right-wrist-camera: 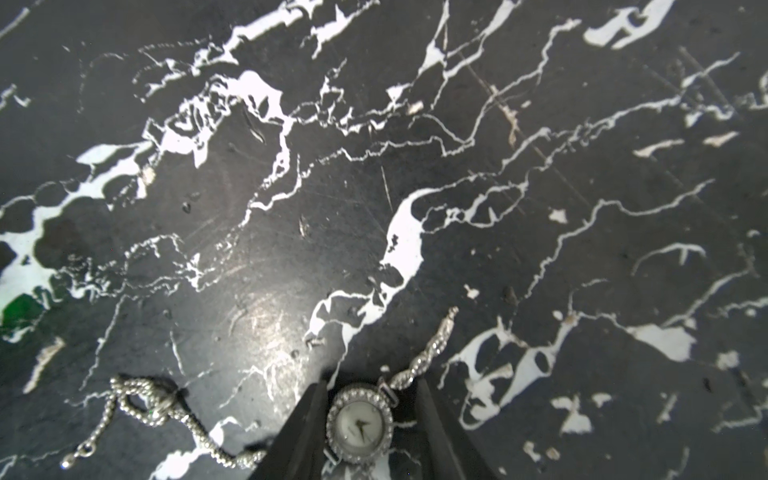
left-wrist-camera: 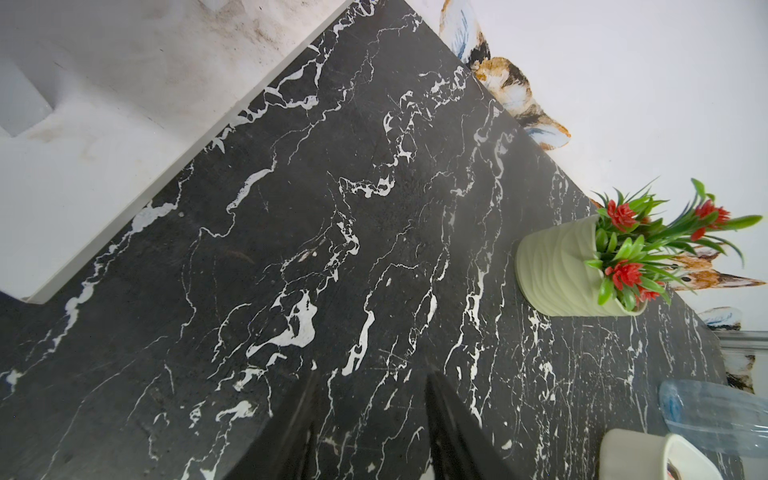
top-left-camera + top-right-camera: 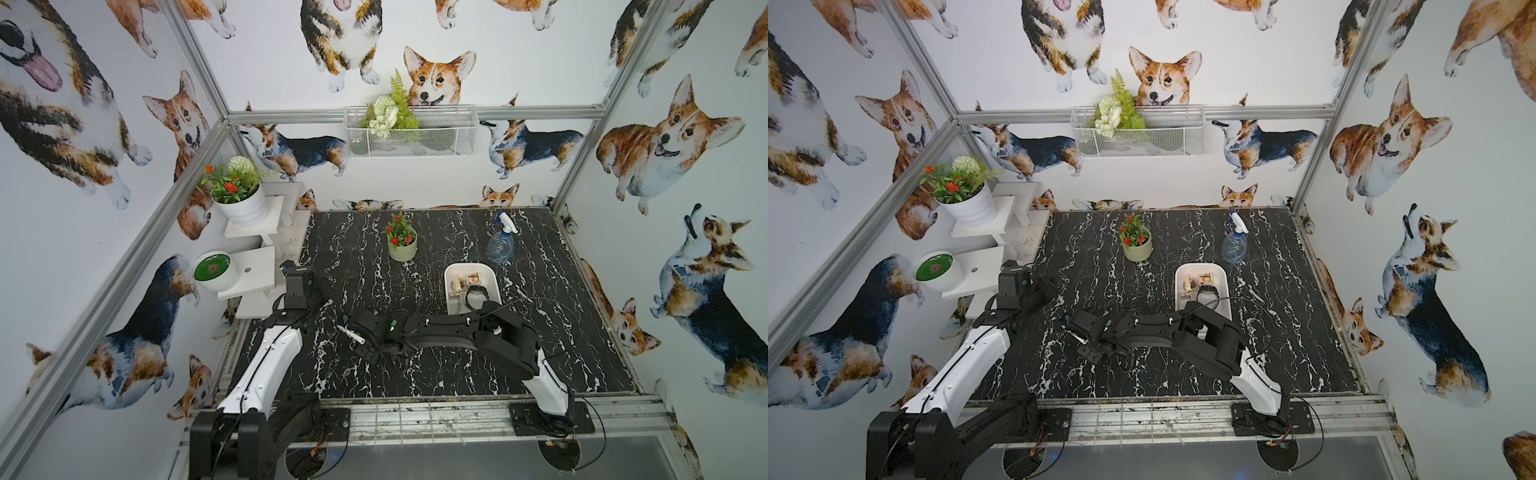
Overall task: Put the watch into the storage box
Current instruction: Pick up the watch at the center of the board.
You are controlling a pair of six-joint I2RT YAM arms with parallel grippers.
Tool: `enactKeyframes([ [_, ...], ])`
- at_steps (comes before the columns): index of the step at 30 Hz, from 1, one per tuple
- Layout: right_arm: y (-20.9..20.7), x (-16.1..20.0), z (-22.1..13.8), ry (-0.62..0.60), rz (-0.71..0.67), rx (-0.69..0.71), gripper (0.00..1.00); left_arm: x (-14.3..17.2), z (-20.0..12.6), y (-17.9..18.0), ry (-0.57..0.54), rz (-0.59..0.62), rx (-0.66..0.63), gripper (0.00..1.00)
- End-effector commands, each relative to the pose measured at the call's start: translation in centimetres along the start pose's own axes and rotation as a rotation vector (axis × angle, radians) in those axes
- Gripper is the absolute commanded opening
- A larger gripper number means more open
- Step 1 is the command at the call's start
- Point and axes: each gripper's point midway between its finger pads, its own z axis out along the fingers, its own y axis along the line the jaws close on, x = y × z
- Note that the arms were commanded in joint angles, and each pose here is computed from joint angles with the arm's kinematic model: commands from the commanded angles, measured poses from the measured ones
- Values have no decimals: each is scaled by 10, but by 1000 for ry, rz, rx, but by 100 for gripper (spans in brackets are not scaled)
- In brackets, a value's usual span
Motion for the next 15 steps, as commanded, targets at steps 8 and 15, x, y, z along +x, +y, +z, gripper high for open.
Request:
enactKeyframes([
  [8,-43,26,-14,73,22,51,32,-5,-3,-3,-25,1,16,48],
  [15,-82,33,-26,75,56,87,23,-7,-3,-4,-30,2,21,48],
])
